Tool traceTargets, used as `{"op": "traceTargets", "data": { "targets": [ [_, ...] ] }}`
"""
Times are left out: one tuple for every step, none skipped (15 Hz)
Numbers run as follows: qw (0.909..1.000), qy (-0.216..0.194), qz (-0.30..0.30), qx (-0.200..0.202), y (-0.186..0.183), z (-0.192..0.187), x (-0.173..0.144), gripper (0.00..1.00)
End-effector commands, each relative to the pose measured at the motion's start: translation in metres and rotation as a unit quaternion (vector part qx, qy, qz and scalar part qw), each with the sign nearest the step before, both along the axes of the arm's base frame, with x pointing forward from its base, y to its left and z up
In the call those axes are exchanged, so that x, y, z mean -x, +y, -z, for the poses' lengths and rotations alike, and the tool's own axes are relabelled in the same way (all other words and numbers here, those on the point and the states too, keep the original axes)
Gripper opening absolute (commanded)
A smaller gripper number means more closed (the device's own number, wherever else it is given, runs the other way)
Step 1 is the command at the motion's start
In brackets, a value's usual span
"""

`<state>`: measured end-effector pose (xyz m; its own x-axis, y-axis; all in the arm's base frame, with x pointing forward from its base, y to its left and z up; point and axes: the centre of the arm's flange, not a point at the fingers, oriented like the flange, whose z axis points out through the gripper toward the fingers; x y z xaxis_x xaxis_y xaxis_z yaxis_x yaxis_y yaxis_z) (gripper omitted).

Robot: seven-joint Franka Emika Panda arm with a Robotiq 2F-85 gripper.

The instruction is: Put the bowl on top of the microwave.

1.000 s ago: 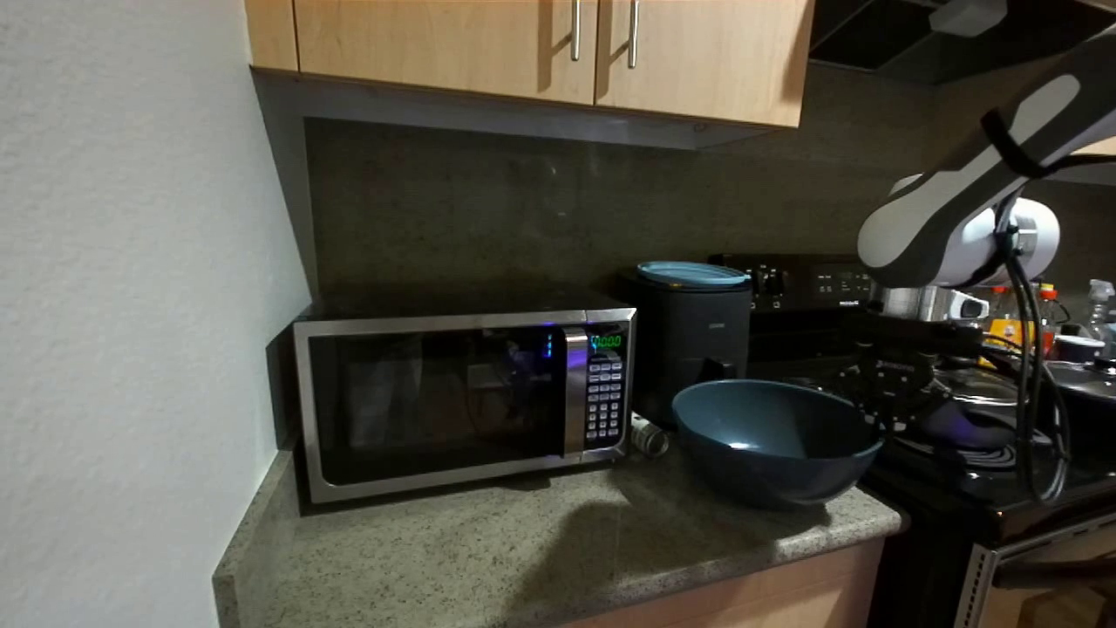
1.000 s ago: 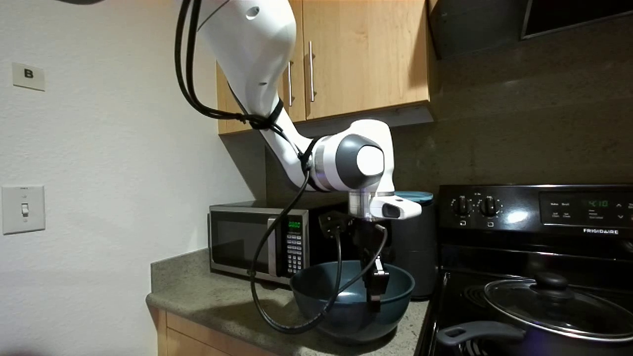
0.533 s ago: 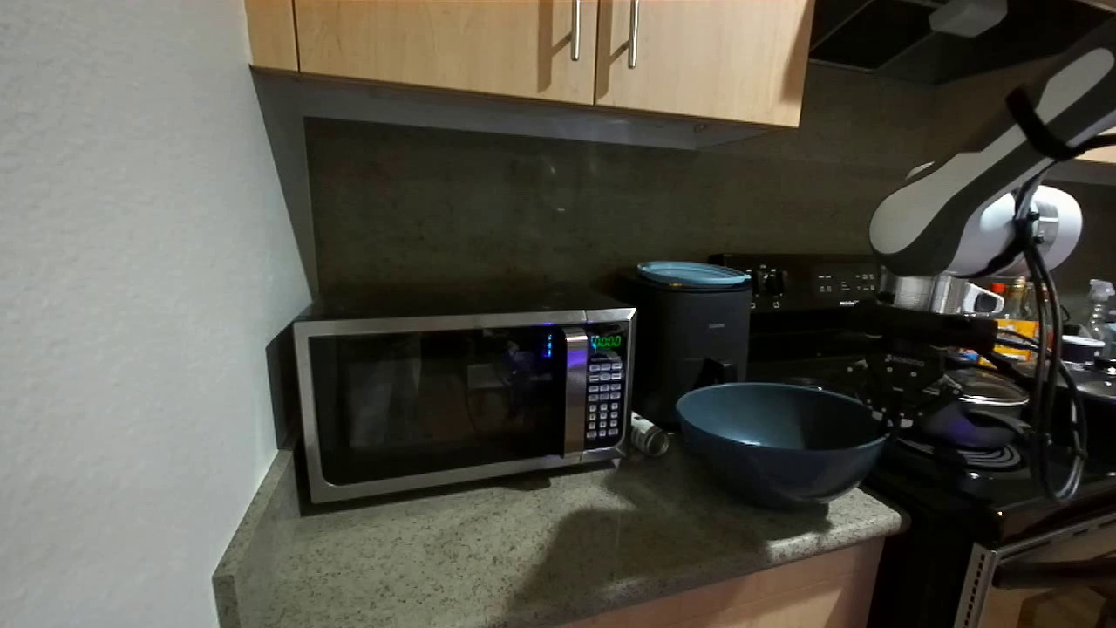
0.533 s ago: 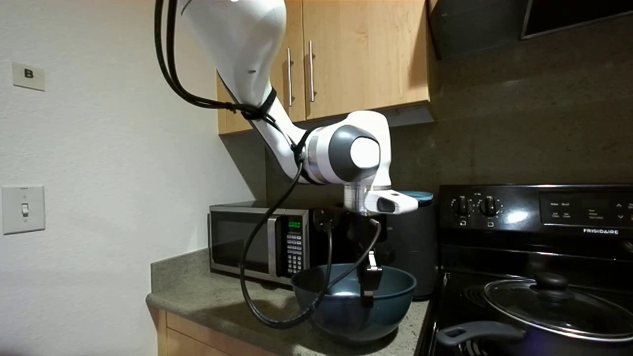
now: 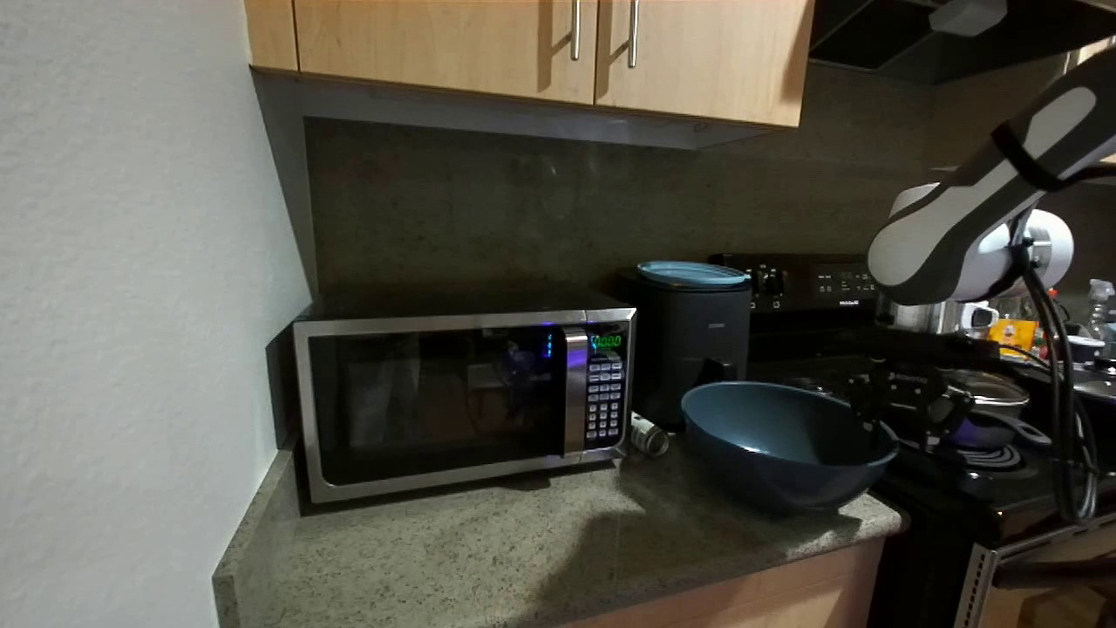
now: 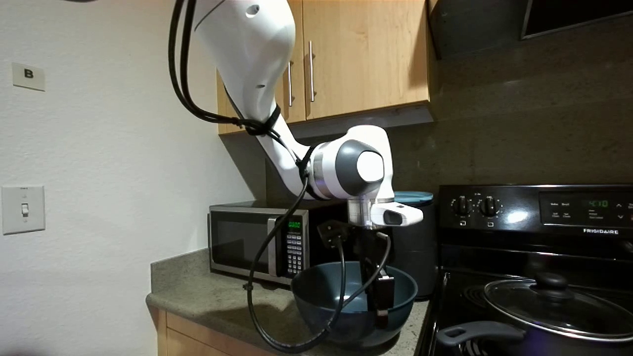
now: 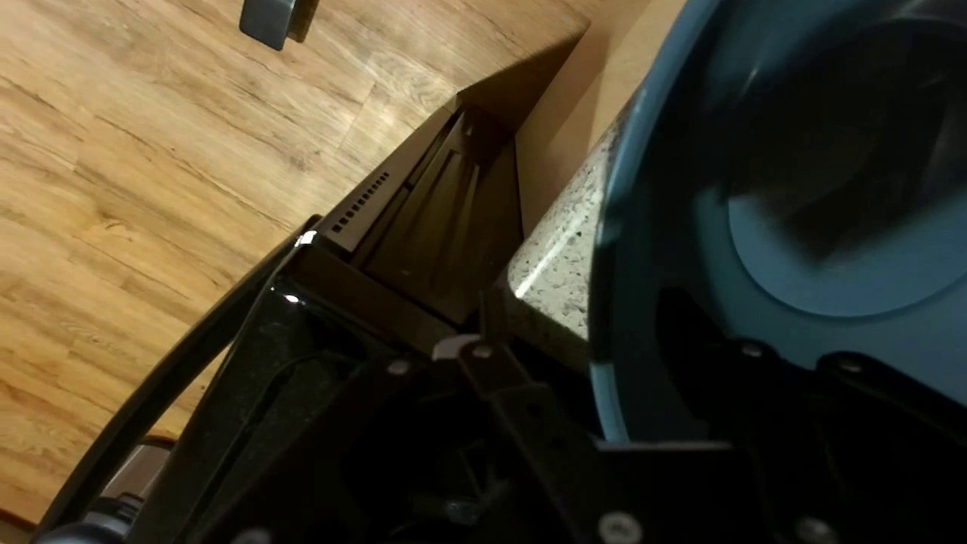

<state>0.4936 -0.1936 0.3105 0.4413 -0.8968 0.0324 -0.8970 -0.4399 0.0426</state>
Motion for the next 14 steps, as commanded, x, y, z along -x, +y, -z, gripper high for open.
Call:
{"op": "traceTargets", "data": {
  "targets": [
    [0.9999, 0.010, 0.006, 0.006, -0.007, 0.018, -0.007, 0.85],
    [0.9998, 0.016, 0.007, 0.003, -0.009, 0.023, -0.009, 0.91],
    [0.9998, 0.019, 0.008, 0.001, -0.010, 0.026, -0.010, 0.98],
    [0.9998, 0.021, 0.006, -0.001, -0.012, 0.029, -0.011, 0.54],
    [0.9997, 0.021, 0.007, -0.001, -0.013, 0.030, -0.012, 0.57],
    [0.9998, 0.019, 0.007, -0.003, -0.014, 0.030, -0.012, 0.56],
    [0.9998, 0.019, 0.008, -0.003, -0.015, 0.030, -0.013, 0.49],
    [0.9998, 0.017, 0.008, -0.003, -0.016, 0.029, -0.014, 0.43],
    [0.9998, 0.016, 0.010, -0.004, -0.016, 0.028, -0.015, 0.35],
    [0.9998, 0.014, 0.010, -0.004, -0.017, 0.026, -0.016, 0.30],
    [0.9998, 0.013, 0.011, -0.004, -0.017, 0.025, -0.016, 0.22],
    [0.9999, 0.012, 0.010, -0.004, -0.016, 0.023, -0.016, 0.16],
    [0.9999, 0.010, 0.010, -0.004, -0.016, 0.022, -0.016, 0.10],
    [0.9999, 0.008, 0.010, -0.004, -0.016, 0.020, -0.016, 0.03]
  ]
}}
